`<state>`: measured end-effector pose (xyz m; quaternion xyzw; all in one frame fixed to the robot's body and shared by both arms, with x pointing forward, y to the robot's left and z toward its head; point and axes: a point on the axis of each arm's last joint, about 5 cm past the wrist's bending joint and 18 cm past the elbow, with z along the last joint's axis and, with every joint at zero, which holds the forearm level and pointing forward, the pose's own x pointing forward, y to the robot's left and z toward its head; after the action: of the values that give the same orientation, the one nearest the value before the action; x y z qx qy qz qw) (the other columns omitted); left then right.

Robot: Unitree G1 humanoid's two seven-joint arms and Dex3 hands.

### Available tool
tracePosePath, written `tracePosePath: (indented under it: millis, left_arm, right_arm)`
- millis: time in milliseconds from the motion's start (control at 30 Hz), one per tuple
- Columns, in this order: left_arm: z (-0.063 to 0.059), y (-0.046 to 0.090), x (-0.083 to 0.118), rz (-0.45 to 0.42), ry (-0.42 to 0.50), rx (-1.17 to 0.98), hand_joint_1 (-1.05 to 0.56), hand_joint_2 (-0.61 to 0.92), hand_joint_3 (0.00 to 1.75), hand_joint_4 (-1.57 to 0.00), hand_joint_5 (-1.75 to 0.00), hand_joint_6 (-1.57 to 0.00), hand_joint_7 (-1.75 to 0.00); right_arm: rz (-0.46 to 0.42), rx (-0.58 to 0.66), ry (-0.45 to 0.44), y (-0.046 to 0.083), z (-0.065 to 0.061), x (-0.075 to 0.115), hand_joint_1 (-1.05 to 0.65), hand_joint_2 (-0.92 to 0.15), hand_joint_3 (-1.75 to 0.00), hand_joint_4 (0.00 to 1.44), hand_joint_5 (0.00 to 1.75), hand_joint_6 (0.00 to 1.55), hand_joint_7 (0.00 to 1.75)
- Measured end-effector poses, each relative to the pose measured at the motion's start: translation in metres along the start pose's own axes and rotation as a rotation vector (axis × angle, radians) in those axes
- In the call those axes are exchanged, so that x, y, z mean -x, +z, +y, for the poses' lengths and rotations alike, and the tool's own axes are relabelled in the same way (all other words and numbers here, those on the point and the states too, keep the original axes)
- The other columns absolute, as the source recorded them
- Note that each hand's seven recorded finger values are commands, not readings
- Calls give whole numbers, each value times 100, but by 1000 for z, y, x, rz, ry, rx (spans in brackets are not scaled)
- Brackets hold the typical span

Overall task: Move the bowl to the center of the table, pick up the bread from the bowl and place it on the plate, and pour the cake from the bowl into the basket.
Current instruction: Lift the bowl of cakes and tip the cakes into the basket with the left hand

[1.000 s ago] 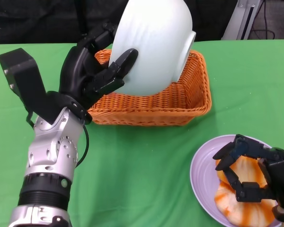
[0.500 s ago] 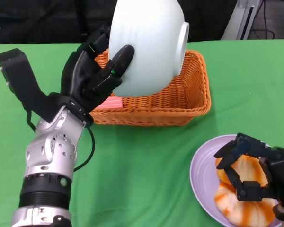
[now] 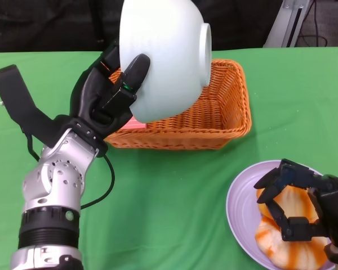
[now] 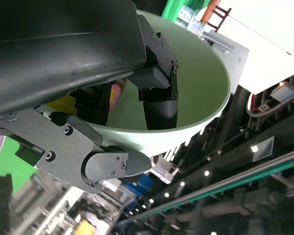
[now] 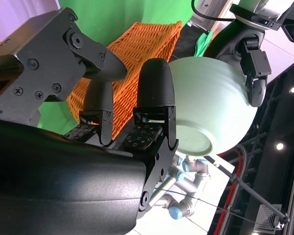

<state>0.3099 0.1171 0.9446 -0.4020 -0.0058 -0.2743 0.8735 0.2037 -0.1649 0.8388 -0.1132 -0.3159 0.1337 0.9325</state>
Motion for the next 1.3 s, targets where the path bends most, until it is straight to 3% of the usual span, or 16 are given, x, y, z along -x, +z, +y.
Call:
tracePosePath:
  millis: [100,267,400,567,667,1100,1300]
  left_arm:
    - [1,-1,0,16,5,22,-10,73,90,-67,-175,-62,-169]
    - [4,-2,1,39,3,87,-14,84,72,-65,-175,-66,-165]
    - [4,0,0,50,-10,94,-14,84,69,-64,-175,-66,-165]
    - [4,1,-2,55,-47,93,-14,84,67,-64,-175,-66,-164]
    - [5,2,-3,58,-62,95,-14,85,66,-65,-175,-67,-164]
    - [4,1,-5,66,-113,114,-13,84,65,-67,-175,-68,-167]
    - [-1,5,-12,68,-185,142,-12,83,69,-68,-175,-68,-168]
  right_arm:
    - [1,0,-4,0,0,0,2,-27,-131,96,110,84,121]
    - [1,3,7,0,1,0,4,-22,-137,96,110,85,123]
    - [0,6,11,0,1,-2,-2,-33,-118,97,109,83,121]
    - [-7,9,14,-1,1,-5,0,-36,-114,96,108,83,120]
    - [-4,8,14,-1,1,-5,1,-31,-124,97,107,85,117]
    - [11,21,11,-2,2,-5,1,-29,-126,98,106,86,119]
    - [9,27,16,-2,2,-5,0,-31,-122,99,105,85,120]
